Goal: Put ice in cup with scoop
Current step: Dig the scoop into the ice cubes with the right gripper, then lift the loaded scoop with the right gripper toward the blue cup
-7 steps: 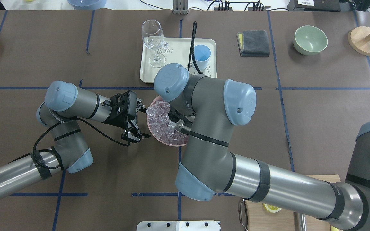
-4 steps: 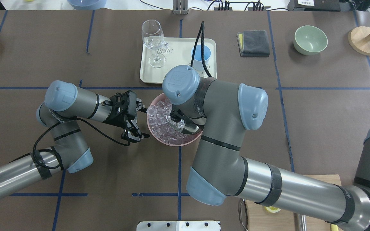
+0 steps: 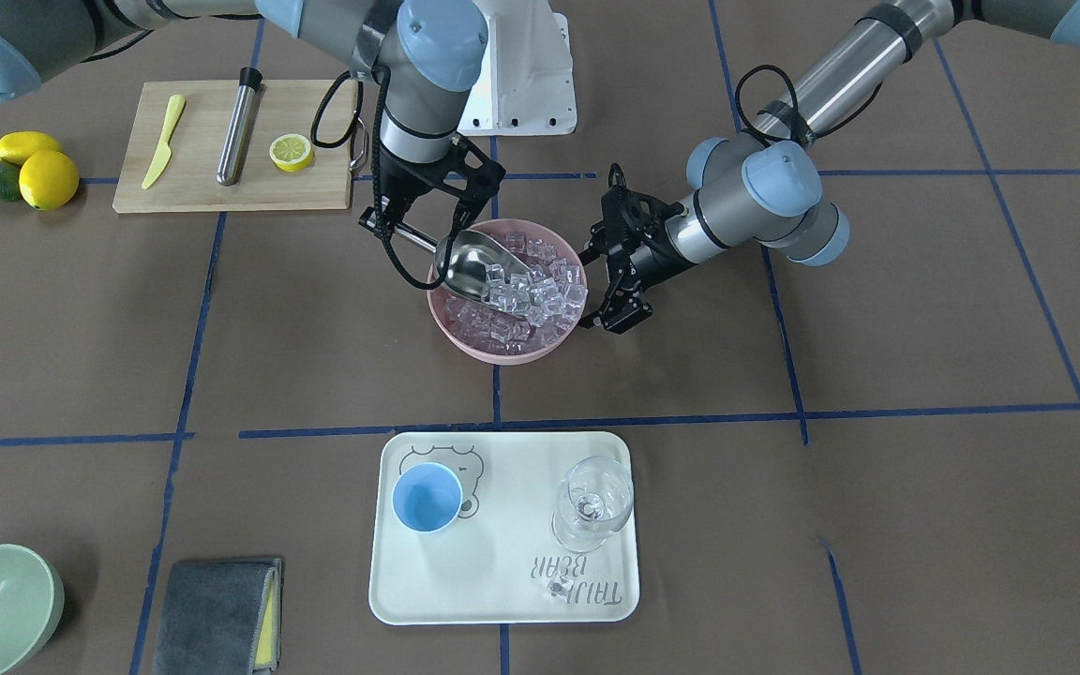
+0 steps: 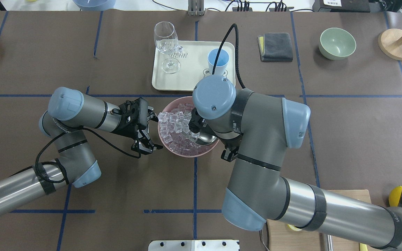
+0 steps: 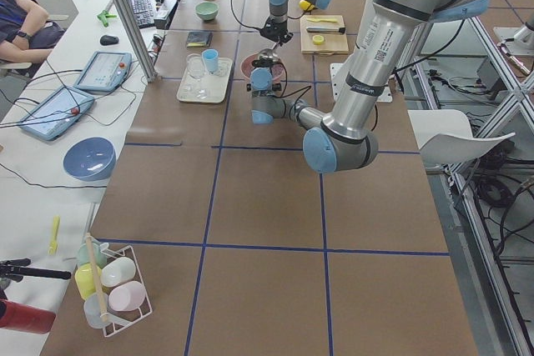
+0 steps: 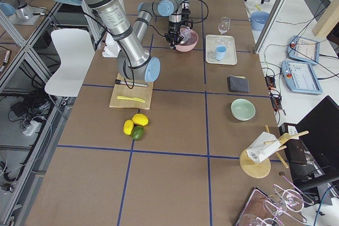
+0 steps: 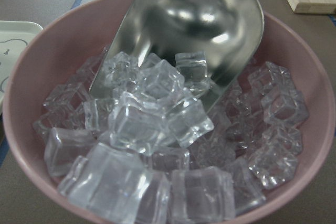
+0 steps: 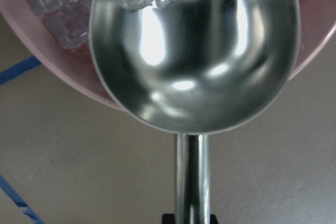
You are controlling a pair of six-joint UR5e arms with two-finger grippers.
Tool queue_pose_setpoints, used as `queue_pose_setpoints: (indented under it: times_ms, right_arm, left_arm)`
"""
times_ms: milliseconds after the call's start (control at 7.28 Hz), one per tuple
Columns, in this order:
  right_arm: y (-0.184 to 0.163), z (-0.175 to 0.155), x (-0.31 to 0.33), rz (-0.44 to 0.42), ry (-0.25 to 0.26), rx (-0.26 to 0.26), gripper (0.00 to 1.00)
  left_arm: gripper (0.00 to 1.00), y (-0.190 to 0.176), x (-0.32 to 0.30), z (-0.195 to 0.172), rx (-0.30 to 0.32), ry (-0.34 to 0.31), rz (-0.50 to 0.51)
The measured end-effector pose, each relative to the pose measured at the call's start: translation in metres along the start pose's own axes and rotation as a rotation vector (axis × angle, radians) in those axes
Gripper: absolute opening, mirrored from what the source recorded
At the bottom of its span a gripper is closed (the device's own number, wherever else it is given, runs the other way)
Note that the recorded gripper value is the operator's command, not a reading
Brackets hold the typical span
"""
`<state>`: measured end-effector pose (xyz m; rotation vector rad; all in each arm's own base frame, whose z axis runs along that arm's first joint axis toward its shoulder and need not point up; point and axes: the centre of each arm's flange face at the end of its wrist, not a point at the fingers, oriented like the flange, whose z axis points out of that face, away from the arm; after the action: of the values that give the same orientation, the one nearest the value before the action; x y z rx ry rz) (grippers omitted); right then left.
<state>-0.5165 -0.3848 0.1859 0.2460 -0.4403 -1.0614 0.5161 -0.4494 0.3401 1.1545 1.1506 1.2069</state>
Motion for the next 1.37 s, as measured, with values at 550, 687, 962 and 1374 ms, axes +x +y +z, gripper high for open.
queue_pose_setpoints:
  times_ms: [550,687,962,1374]
  right_arm:
    - [0.021,-0.035,0.019,0.040,-0.052,0.075,0.00]
    - [0.025,-0.043,0.027,0.069,-0.073,0.086,0.00]
    - [0.032,-0.057,0.044,0.147,-0.107,0.107,0.00]
    - [0.040,-0.074,0.072,0.323,-0.169,0.114,0.00]
  left_arm:
    - [0.99,0.000,0.000,0.000,0.000,0.000,0.000]
    - [0.99,0.000,0.000,0.000,0.000,0.000,0.000]
    - [0.99,0.000,0.000,0.000,0.000,0.000,0.000]
    - [0.99,0.000,0.000,0.000,0.000,0.000,0.000]
